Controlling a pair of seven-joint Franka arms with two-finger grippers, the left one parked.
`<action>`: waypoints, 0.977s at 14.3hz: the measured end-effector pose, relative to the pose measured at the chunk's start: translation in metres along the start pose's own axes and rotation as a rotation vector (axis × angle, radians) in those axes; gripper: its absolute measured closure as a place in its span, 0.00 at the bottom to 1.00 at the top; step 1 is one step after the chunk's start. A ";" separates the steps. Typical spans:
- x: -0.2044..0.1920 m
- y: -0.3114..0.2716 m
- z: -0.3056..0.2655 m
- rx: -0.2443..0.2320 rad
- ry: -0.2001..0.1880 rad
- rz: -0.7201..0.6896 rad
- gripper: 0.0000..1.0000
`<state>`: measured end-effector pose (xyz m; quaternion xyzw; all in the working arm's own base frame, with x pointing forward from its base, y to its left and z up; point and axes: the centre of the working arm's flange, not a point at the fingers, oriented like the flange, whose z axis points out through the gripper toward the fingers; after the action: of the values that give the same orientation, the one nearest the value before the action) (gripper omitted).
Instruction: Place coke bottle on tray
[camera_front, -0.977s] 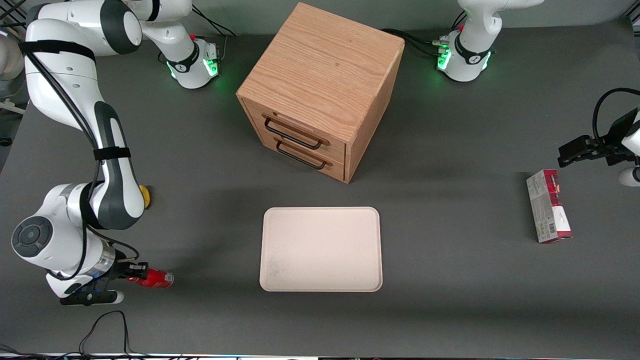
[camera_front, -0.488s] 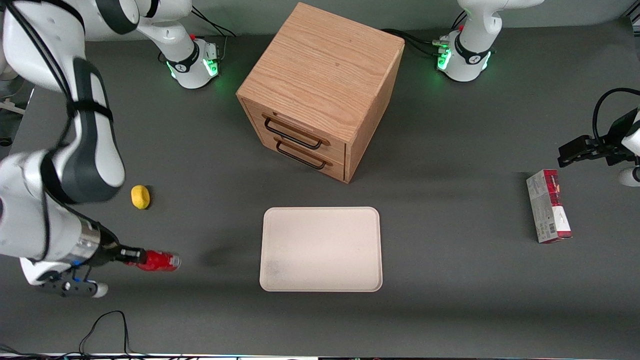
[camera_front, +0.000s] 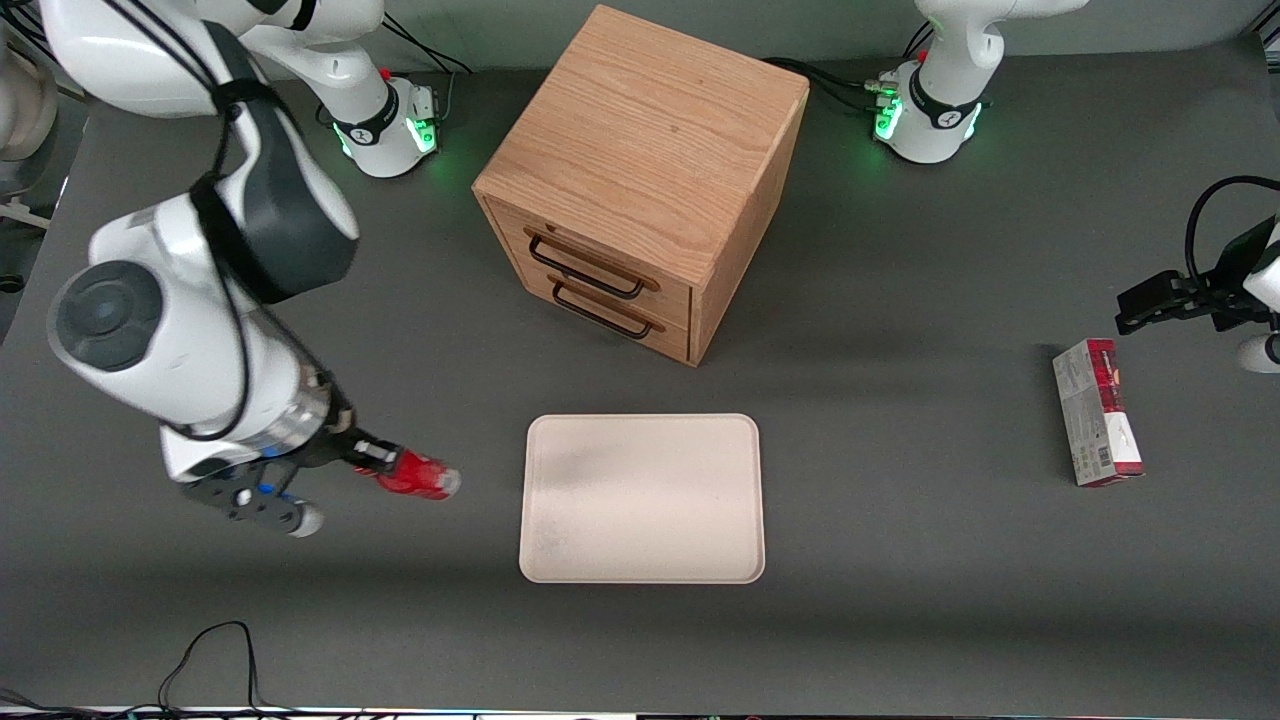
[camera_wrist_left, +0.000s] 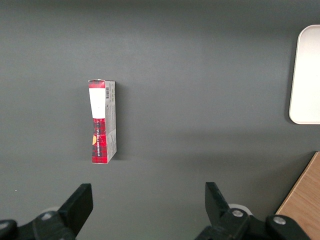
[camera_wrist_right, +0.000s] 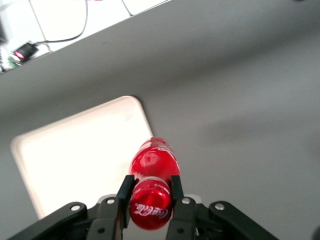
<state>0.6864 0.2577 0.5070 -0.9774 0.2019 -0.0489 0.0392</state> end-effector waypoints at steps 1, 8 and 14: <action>-0.010 -0.017 0.007 0.016 0.032 0.024 0.67; -0.041 -0.080 0.127 0.032 0.138 0.000 0.67; -0.037 -0.078 0.172 -0.010 0.187 -0.050 0.67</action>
<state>0.7026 0.3536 0.3407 -0.9734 0.1807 -0.1399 0.0139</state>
